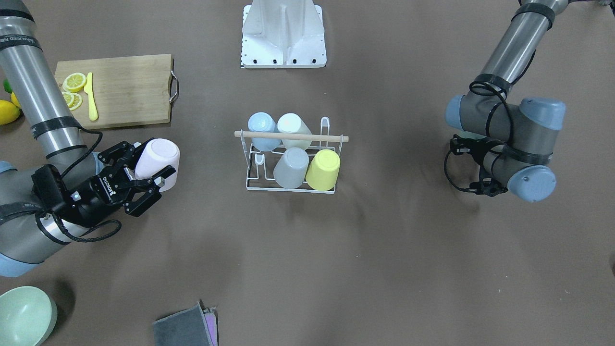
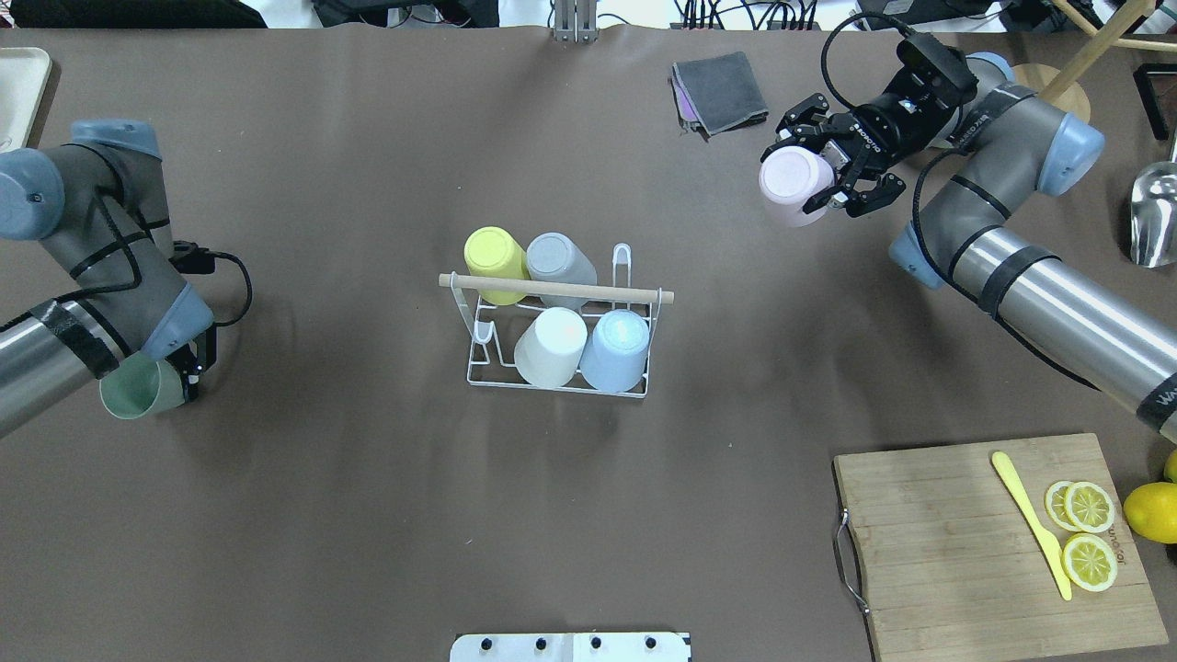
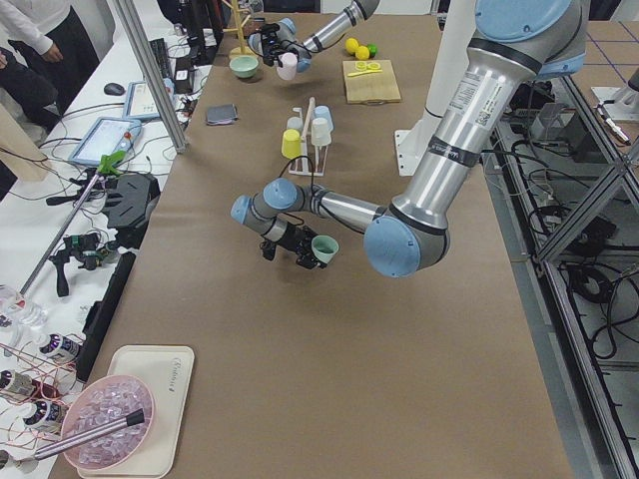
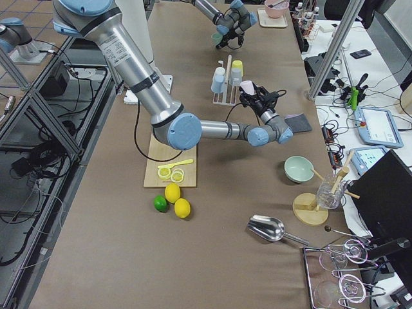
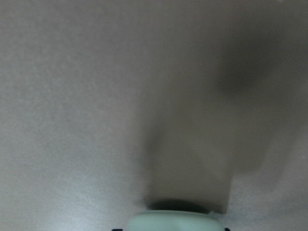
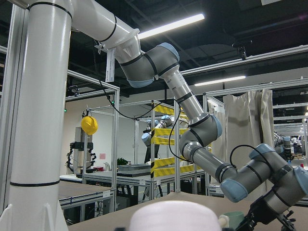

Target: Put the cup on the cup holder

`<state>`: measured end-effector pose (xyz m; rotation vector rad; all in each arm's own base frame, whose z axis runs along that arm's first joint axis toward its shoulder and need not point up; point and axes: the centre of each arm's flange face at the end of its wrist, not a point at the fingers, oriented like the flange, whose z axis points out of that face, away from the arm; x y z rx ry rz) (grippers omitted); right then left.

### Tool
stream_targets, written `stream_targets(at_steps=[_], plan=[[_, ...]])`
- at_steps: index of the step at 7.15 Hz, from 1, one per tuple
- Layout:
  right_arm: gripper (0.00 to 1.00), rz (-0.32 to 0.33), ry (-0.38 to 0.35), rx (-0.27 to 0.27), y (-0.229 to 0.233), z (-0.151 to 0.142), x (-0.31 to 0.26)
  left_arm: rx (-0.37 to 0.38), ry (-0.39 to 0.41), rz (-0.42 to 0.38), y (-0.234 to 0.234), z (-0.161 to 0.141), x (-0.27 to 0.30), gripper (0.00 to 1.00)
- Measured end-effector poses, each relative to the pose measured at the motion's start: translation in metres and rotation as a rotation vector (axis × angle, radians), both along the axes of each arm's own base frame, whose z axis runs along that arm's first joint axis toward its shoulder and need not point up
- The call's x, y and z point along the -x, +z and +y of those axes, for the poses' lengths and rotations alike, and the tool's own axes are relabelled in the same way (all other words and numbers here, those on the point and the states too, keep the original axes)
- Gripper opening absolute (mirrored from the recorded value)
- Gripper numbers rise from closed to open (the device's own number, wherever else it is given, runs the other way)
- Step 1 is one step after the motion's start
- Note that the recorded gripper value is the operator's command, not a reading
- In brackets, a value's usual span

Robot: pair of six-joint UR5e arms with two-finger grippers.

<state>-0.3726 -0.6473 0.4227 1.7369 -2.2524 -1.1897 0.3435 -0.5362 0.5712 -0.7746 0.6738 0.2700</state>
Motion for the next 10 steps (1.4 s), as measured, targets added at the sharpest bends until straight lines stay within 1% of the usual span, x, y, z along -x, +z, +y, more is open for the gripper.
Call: stream_targets(at_steps=[2, 3, 4, 6, 7, 9, 10], plan=[[0.40, -0.014, -0.018, -0.009, -0.024, -0.001, 0.027, -0.025, -0.100, 0.032, -0.023, -0.039, 0.044, 0.00], [0.40, -0.025, -0.014, -0.008, -0.035, -0.006, 0.037, -0.050, -0.169, 0.070, -0.046, -0.064, 0.072, 0.00], [0.40, -0.033, -0.015, -0.005, -0.045, -0.010, 0.047, -0.090, -0.234, 0.109, -0.072, -0.087, 0.101, 0.00], [0.40, -0.036, -0.012, 0.004, -0.065, -0.013, 0.069, -0.204, -0.354, 0.165, -0.115, -0.122, 0.145, 0.00], [0.40, -0.037, -0.010, 0.006, -0.074, -0.012, 0.080, -0.272, -0.434, 0.182, -0.124, -0.132, 0.154, 0.00], [0.40, -0.040, -0.024, 0.008, -0.087, -0.004, 0.103, -0.406, -0.635, 0.233, -0.137, -0.141, 0.172, 0.00], [0.40, -0.041, -0.034, 0.007, -0.092, 0.002, 0.116, -0.474, -0.720, 0.240, -0.148, -0.143, 0.180, 0.00]])
